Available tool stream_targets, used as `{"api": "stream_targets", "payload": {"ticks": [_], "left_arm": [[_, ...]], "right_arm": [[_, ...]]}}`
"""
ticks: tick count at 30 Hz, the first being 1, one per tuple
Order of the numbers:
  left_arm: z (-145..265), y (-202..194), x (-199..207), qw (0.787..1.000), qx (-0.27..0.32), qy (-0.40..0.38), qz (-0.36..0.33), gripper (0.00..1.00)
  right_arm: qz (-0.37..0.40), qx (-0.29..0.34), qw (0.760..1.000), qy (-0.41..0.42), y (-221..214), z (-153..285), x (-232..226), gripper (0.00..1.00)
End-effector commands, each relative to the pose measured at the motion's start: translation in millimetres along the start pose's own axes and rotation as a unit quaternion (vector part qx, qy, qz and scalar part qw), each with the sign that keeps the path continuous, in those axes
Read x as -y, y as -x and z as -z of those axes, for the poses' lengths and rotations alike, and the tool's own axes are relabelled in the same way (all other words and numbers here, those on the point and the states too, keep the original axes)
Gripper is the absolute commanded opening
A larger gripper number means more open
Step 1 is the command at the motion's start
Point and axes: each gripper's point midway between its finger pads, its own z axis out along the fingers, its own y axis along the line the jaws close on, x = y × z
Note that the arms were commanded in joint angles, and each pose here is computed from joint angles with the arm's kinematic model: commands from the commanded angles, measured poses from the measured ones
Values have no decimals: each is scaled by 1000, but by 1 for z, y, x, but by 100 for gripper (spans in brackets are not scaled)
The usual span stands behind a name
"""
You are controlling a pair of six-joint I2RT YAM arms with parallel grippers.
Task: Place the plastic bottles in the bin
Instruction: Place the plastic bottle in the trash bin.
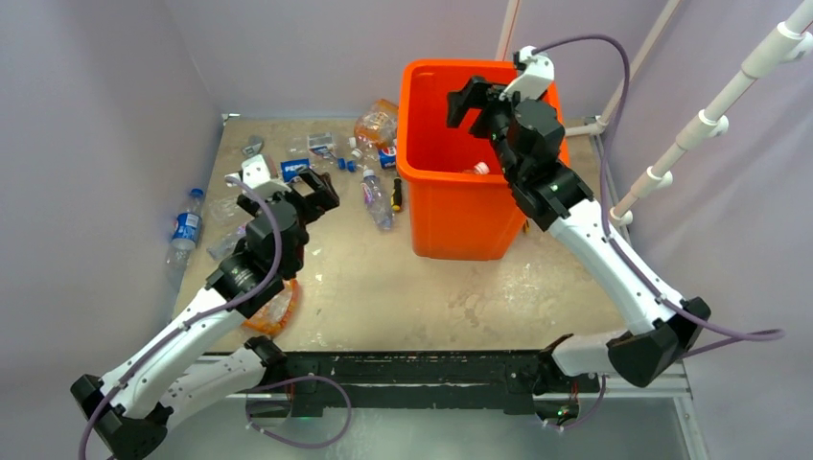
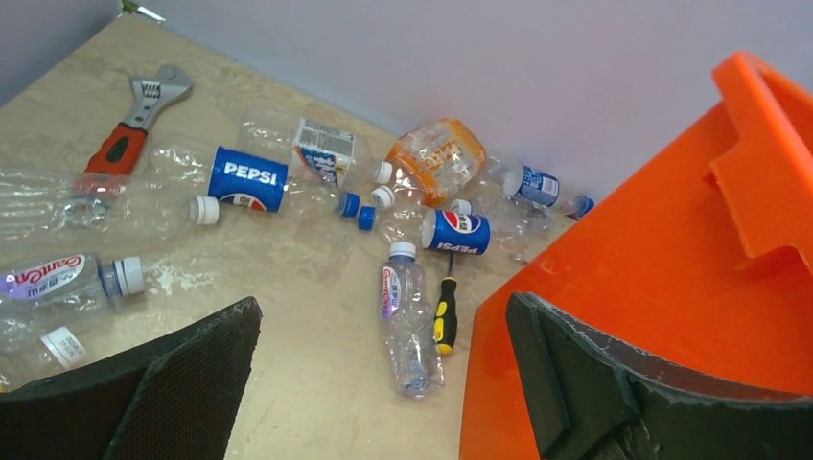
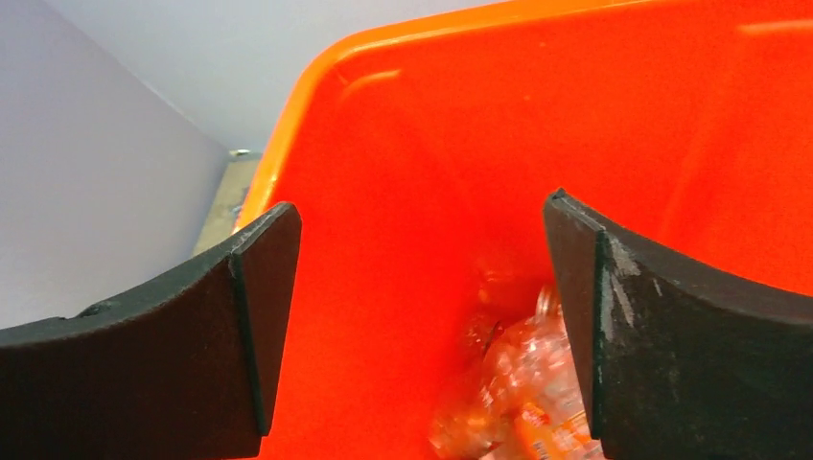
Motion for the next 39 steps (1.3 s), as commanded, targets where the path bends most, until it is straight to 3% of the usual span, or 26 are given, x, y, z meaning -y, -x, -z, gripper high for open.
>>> {"api": "stream_targets", "payload": {"ticks": [1, 5, 8, 14, 21, 25, 33, 39], "left_arm": [[-9, -8, -7, 999, 7, 38, 28, 99], [-21, -23, -2, 998, -7, 50, 36, 99], [-40, -46, 0, 997, -49, 61, 29, 99], [-93, -105, -13, 983, -169, 47, 61, 97], [-139, -165, 7, 970, -243, 15, 13, 98], [-159, -185, 19, 969, -245, -13, 13, 98], [-190, -239, 22, 959, -283, -20, 3, 96], [-201, -265, 2, 954, -297, 25, -25, 99]], "right_arm": [[-74, 42, 996, 23, 44, 31, -7, 97], [-152, 76, 983, 68, 67, 60, -15, 99], [-173, 90, 974, 115, 73, 89, -20, 99], [-116, 110, 957, 241, 63, 154, -31, 99], [-97, 70, 964, 238, 22, 168, -16, 99], [-100, 51, 959, 261, 4, 178, -18, 99], [-85, 56, 959, 263, 8, 192, -13, 99], [-91, 50, 955, 278, 8, 198, -17, 98]]}}
